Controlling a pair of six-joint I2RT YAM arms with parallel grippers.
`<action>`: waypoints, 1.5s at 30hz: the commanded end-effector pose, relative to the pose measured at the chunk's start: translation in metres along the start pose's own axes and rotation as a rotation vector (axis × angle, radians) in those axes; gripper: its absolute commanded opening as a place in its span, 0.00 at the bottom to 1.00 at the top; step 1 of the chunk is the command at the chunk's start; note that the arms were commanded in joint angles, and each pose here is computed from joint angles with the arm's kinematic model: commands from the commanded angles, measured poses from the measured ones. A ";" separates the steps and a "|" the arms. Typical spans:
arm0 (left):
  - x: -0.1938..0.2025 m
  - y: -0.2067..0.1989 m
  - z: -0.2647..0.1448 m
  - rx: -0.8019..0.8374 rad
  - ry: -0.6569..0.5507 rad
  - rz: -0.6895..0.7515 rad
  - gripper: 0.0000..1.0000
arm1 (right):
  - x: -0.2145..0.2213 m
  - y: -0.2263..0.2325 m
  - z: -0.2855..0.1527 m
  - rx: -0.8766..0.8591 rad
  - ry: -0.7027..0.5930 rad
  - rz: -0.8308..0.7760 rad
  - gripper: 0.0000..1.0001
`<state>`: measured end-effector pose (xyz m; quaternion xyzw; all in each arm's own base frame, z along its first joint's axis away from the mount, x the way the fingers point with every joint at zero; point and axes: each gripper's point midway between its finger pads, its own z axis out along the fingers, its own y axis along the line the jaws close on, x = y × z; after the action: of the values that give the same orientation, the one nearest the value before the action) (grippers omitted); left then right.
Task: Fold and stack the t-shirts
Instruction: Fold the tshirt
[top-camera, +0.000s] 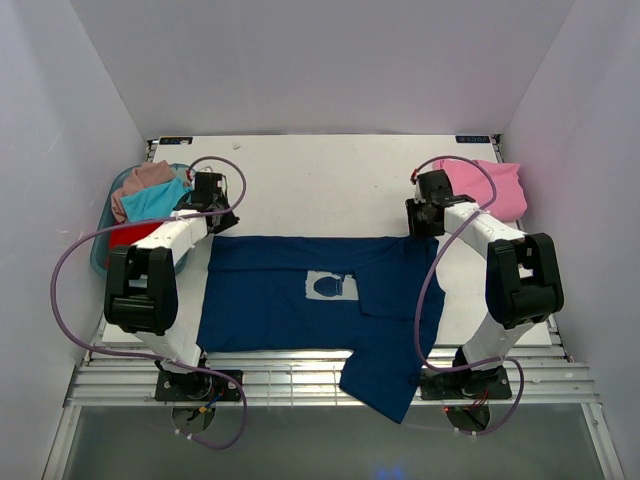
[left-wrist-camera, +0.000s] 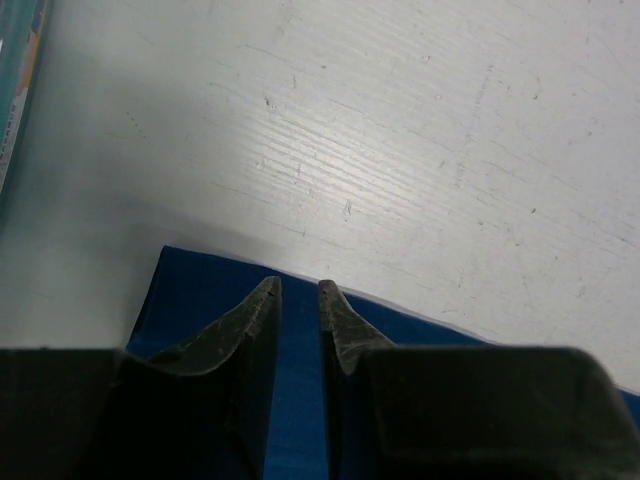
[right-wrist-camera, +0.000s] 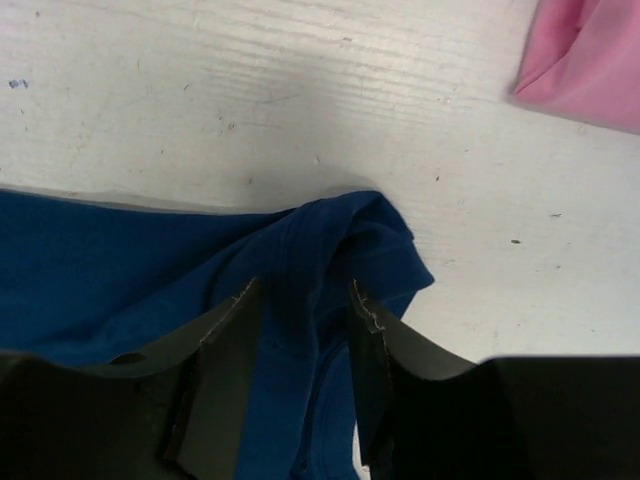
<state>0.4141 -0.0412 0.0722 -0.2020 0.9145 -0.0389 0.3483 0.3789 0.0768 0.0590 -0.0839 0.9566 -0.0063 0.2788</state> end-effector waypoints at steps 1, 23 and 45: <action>-0.004 -0.001 -0.017 0.011 -0.028 -0.004 0.33 | 0.008 0.010 0.005 -0.050 0.008 -0.010 0.43; 0.043 0.034 -0.001 -0.115 0.055 0.013 0.30 | 0.012 0.004 -0.001 -0.025 0.013 -0.017 0.14; 0.044 0.046 -0.001 -0.175 0.041 0.012 0.30 | 0.043 -0.038 -0.018 0.226 0.204 -0.002 0.12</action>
<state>0.3606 -0.0188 0.0251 -0.2199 0.9301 0.0348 0.2921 0.3396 0.0426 0.0461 -0.0675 0.9737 -0.0887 0.1989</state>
